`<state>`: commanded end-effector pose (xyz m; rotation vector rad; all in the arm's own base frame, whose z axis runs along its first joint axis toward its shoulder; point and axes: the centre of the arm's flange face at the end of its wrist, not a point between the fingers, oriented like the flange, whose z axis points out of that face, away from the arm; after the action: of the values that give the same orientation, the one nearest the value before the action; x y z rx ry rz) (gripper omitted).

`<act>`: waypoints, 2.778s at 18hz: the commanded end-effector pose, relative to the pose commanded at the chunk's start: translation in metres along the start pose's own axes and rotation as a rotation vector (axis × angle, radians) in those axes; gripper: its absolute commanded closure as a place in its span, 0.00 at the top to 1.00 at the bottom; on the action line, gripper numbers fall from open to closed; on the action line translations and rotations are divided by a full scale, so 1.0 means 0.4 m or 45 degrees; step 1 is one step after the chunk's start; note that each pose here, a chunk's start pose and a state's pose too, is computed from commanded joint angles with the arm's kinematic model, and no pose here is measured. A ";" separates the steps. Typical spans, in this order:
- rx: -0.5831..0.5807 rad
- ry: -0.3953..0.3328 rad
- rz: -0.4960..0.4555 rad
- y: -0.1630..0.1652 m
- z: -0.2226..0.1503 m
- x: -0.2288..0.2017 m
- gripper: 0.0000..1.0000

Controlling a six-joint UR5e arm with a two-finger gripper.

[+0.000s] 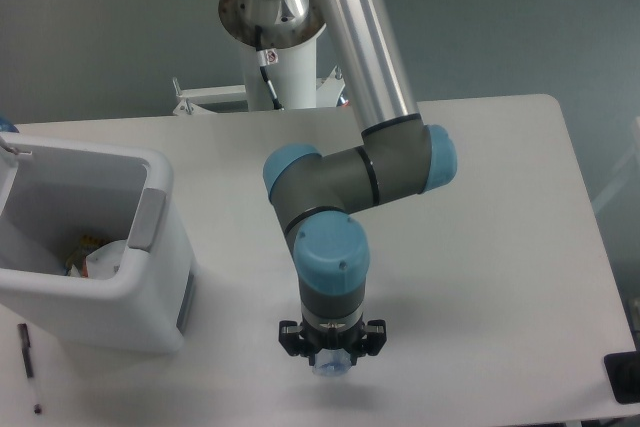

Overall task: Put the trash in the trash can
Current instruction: 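Lift the bottle and carry it over the trash bin, then open the gripper to release the bottle into the bin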

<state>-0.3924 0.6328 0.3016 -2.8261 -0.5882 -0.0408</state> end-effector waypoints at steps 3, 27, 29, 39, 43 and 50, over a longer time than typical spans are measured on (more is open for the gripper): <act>0.093 0.041 0.020 -0.010 -0.106 0.031 0.40; 0.876 0.601 0.257 -0.090 -0.737 0.113 0.42; 0.890 0.659 0.254 -0.083 -0.766 0.142 0.42; 0.788 0.819 0.179 -0.030 -0.756 0.309 0.42; 0.752 0.838 0.221 0.005 -0.686 0.394 0.42; 0.785 0.807 0.270 -0.005 -0.660 0.388 0.86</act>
<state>-0.2443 0.6283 0.5696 -2.0884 -0.1166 -0.5805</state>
